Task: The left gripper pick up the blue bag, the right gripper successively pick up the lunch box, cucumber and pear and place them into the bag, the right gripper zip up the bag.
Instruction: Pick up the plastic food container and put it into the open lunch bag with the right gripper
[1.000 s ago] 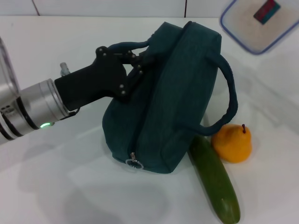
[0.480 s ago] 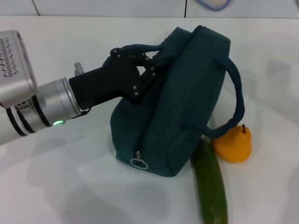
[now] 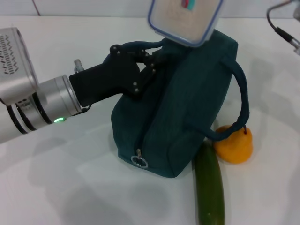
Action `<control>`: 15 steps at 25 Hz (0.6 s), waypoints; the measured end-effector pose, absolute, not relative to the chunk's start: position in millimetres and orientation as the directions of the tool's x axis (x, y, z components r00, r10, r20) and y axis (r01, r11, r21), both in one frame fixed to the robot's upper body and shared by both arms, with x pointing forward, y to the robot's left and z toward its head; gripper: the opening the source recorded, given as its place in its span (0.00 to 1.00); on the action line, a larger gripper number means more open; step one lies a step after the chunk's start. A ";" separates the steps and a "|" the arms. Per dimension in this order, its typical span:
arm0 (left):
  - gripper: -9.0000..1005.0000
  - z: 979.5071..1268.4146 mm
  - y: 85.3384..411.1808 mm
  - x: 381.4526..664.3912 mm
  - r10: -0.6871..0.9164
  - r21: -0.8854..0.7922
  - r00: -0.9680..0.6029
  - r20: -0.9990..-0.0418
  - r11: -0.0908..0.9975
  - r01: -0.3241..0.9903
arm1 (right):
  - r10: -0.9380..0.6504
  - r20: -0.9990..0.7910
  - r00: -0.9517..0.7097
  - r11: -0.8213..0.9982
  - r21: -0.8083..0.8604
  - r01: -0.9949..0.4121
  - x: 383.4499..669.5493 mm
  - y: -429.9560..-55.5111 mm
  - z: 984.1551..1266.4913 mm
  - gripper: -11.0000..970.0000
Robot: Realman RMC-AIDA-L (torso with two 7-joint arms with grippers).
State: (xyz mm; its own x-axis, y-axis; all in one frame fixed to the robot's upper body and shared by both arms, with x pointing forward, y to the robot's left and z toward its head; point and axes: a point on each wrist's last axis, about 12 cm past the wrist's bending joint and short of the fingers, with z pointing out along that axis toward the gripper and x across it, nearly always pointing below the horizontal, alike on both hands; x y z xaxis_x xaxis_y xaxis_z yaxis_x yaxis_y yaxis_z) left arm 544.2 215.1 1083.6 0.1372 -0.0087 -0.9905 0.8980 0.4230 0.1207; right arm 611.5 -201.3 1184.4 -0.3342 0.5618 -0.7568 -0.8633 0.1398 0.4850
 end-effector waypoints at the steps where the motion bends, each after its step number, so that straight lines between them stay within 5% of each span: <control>1: 0.06 1083.7 215.1 544.9 -0.007 0.121 0.137 -0.990 0.426 0.896 | 0.562 -0.756 -0.335 0.147 0.490 -0.859 609.6 -204.5 1181.4 0.17; 15: 0.06 1084.7 213.9 550.9 0.004 0.137 0.151 -0.988 0.453 0.881 | 0.512 -0.802 -0.307 0.246 0.480 -0.842 565.0 -243.3 1137.4 0.18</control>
